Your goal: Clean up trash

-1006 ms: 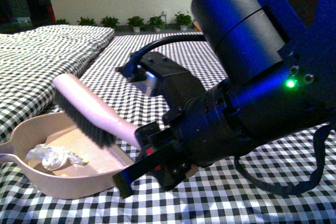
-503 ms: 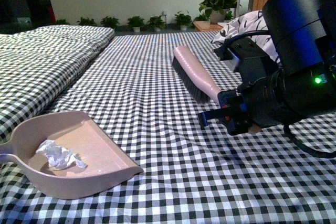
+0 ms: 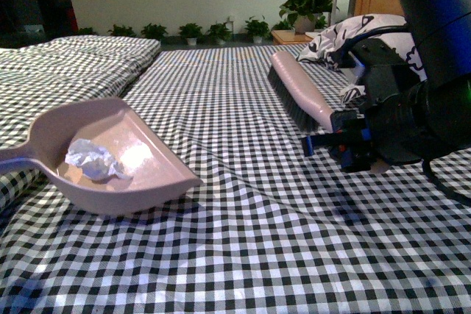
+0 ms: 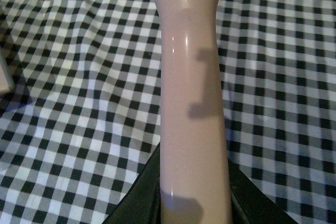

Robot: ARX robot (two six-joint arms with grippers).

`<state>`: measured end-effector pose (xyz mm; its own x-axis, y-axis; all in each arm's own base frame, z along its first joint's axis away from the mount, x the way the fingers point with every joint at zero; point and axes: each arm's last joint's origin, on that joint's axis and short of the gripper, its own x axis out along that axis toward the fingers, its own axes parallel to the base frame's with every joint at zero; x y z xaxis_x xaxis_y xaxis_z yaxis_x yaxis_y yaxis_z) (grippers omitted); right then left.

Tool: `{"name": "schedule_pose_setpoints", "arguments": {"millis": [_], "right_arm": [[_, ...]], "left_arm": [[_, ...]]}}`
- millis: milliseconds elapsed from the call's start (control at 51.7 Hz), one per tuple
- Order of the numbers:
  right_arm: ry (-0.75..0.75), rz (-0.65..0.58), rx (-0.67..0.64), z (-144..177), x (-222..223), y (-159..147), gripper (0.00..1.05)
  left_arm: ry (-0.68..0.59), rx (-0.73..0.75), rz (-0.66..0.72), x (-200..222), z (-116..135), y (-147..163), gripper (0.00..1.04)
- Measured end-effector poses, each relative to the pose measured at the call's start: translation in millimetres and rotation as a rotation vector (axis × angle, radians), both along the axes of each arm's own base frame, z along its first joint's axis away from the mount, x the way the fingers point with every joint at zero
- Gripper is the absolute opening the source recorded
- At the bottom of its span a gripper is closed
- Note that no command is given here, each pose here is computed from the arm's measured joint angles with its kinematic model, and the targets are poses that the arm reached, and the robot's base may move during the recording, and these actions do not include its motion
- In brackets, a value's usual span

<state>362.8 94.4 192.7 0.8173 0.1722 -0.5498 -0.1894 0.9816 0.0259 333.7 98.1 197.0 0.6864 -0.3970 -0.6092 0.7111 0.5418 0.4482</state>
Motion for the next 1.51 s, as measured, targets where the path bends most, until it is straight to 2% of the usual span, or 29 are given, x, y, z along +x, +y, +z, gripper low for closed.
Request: {"name": "schedule_pose_setpoints", "arguments": {"millis": [194,290,310,426,523,639,987,1510], "right_arm": [[-0.049,-0.202,-0.006,17,2,-33,0.19],[-0.116,-0.306,-0.009,33,-1,-56,0.19],[-0.150,-0.323,0.006,41,-4,-63,0.19],[-0.270,-0.314,0.040,71,-24,-74,0.19],[-0.347,-0.283,0.054,95,-44,-79,0.19],[-0.397,-0.252,0.052,112,-70,-84,0.19],[-0.515,-0.255,0.078,154,-139,-96,0.19],[-0.639,-0.267,0.137,184,-198,-96,0.19]], "left_arm": [[-0.143,-0.032,0.173,20,39,-1,0.26],[-0.204,-0.106,0.380,27,69,0,0.26],[-0.208,-0.167,0.449,26,78,0,0.26],[-0.215,-0.331,0.616,16,103,-3,0.26],[-0.221,-0.448,0.675,1,124,-11,0.26],[-0.229,-0.548,0.678,-25,143,-26,0.26],[-0.252,-0.641,0.620,-99,170,-46,0.26],[-0.267,-0.683,0.570,-163,176,-48,0.26]]}}
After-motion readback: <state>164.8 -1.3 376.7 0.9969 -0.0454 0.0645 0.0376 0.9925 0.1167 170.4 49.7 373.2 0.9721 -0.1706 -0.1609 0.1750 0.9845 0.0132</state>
